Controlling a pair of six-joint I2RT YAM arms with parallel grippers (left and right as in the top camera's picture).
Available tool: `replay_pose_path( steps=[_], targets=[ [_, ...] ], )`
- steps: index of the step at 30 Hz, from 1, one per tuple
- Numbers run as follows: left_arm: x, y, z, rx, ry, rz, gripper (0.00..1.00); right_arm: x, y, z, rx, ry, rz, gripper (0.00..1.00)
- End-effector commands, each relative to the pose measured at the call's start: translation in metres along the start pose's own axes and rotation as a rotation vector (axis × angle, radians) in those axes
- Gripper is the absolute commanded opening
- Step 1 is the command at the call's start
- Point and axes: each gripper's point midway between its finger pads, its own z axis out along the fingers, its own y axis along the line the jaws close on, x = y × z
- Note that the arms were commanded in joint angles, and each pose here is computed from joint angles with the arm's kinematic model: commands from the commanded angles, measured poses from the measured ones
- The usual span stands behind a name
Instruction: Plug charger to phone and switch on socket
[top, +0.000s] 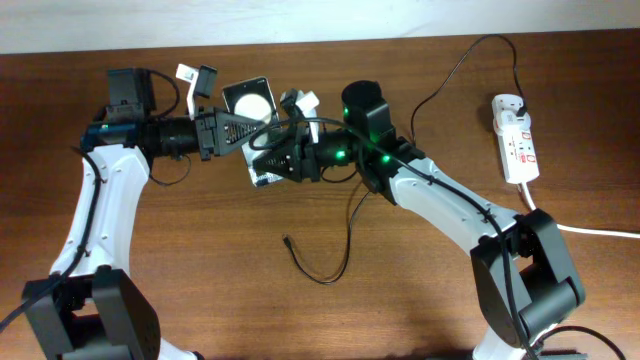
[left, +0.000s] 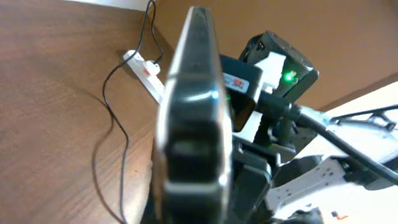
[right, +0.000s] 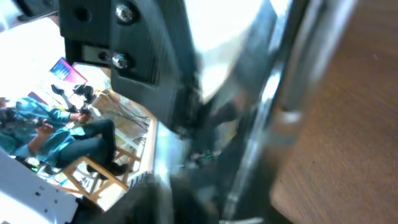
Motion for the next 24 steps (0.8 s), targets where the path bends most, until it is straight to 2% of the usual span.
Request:
replay_pose_path(
  steps=[1,2,4,6,8,11,14,16,20,23,24],
  targets=[
    [-0.015,-0.068,-0.001,0.178,-0.004,-0.018,0.00,0.017,-0.038,0.002,0.115,0.003,0.033,0.61],
    [-0.015,-0.062,0.000,0.143,-0.003,-0.019,0.00,0.014,-0.039,-0.004,0.109,-0.003,0.034,0.69],
    [-0.014,-0.040,0.002,0.018,0.000,-0.020,0.00,0.010,-0.042,-0.017,0.096,-0.014,0.065,0.76],
    [-0.011,-0.008,-0.001,-0.170,0.008,-0.032,0.00,0.006,-0.044,-0.035,0.066,-0.024,0.108,0.92],
    [-0.004,0.019,-0.008,-0.330,0.025,-0.065,0.00,0.004,-0.050,-0.051,0.064,-0.036,0.158,0.99],
    [0.018,0.067,-0.020,-0.619,0.088,-0.108,0.00,0.023,-0.073,-0.078,0.139,-0.013,0.306,0.99],
    [0.044,0.102,-0.014,-0.797,0.158,-0.191,0.00,0.058,-0.094,-0.094,0.280,0.059,0.410,0.99],
    [0.069,0.133,-0.010,-0.976,0.224,-0.262,0.00,0.086,-0.102,-0.107,0.431,0.151,0.451,0.99],
    [0.104,0.161,0.011,-1.080,0.350,-0.285,0.00,0.113,-0.101,-0.154,0.745,0.272,0.541,0.99],
    [0.135,0.185,0.015,-1.217,0.444,-0.309,0.00,0.144,-0.093,-0.193,0.936,0.400,0.636,0.99],
    [0.142,0.189,0.019,-1.221,0.466,-0.314,0.00,0.156,-0.092,-0.203,0.995,0.450,0.658,0.99]
  ],
)
